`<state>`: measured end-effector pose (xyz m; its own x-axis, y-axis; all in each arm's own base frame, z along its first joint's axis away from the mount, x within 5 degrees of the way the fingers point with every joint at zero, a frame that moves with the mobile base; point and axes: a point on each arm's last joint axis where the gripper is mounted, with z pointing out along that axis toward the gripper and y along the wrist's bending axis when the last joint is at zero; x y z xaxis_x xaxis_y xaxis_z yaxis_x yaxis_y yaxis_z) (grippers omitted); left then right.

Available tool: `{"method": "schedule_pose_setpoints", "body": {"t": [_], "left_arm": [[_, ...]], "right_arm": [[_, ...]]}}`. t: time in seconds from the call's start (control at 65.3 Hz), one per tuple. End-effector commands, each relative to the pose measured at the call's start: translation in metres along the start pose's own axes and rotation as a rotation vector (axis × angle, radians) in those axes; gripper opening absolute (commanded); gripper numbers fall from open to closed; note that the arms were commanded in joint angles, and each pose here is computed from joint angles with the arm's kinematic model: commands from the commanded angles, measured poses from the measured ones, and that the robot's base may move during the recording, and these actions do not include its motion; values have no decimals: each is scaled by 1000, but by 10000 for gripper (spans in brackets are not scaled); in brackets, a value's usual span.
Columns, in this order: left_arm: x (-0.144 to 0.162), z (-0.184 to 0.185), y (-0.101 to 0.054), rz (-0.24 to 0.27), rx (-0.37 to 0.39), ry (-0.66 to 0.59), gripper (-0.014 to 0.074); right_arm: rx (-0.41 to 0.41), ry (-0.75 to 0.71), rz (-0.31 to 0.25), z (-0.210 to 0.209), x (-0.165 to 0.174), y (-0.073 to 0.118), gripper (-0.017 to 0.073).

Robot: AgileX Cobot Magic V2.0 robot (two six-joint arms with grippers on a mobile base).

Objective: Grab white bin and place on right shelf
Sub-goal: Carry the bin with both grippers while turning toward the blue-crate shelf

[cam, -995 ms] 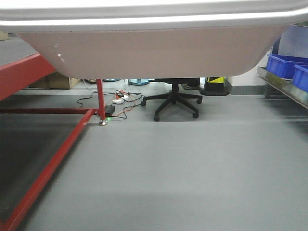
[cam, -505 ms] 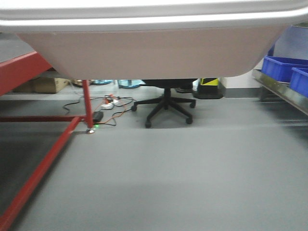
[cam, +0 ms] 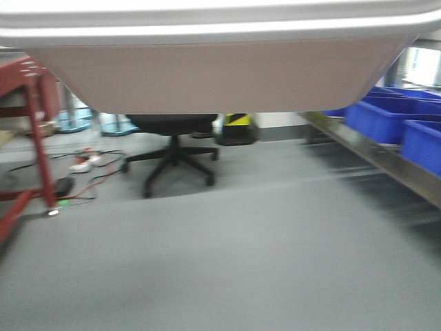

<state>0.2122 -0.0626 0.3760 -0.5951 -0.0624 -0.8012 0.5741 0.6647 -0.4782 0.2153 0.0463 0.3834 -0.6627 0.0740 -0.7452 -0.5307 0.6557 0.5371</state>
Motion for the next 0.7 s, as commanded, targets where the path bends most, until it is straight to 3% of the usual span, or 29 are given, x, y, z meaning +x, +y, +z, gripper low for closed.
{"method": "schedule_pose_setpoints", "body": {"t": [0.0,0.689], "left_arm": [[-10,-8,-31,-42,211,-67,133],[-10,-8,-31,-42,211,-67,133]], "right_arm": [[-222,-31,-5,-10,-7,35,360],[-222,-31,-5,-10,-7,35,360]]}}
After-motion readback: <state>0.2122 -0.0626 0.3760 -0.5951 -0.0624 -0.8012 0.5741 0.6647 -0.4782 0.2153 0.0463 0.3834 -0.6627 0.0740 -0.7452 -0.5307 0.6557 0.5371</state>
